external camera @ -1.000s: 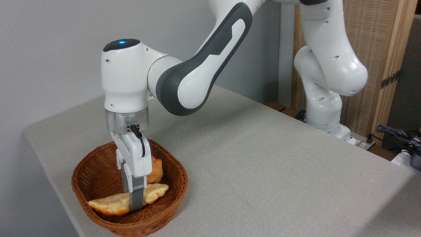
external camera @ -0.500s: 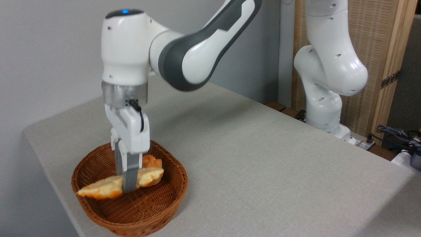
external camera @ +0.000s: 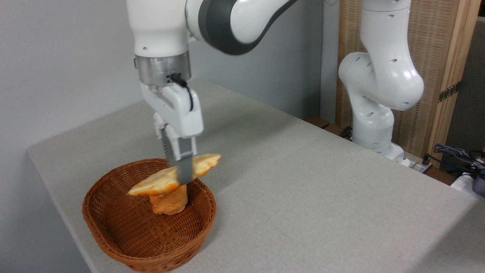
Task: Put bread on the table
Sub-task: 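Close the gripper on the braided roll and lift it from the basket, then carry the roll beside the basket and lower it onto the table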
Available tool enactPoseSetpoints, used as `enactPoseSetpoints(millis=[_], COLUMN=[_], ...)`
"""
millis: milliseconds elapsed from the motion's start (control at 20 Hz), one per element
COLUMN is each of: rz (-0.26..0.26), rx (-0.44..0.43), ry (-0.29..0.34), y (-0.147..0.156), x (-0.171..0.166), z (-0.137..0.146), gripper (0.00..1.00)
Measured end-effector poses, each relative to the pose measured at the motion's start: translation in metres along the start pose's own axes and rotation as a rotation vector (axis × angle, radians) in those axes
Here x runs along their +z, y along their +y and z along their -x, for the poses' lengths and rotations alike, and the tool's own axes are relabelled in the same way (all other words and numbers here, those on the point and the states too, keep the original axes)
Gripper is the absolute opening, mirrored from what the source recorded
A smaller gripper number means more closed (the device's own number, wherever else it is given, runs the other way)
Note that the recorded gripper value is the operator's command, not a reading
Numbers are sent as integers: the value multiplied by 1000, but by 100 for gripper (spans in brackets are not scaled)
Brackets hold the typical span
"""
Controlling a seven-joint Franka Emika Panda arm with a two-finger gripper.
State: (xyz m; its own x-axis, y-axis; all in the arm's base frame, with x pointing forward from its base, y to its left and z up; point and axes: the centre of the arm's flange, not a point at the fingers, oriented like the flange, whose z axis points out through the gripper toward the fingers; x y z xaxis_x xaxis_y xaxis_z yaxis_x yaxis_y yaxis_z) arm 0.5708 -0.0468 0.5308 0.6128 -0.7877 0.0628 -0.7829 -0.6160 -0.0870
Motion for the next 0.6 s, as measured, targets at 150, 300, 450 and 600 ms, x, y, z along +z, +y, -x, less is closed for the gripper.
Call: enactPoseSetpoints(millis=[150,300,450,600], rz=[80,142,199,237], rx=[-19,-38,-39,-37], ry=[-50,-96,-137,-162], y=[8,14,28,42], x=[-8,-12,-9,3], z=[18,38,53,65], gripper=[37,41,43,72])
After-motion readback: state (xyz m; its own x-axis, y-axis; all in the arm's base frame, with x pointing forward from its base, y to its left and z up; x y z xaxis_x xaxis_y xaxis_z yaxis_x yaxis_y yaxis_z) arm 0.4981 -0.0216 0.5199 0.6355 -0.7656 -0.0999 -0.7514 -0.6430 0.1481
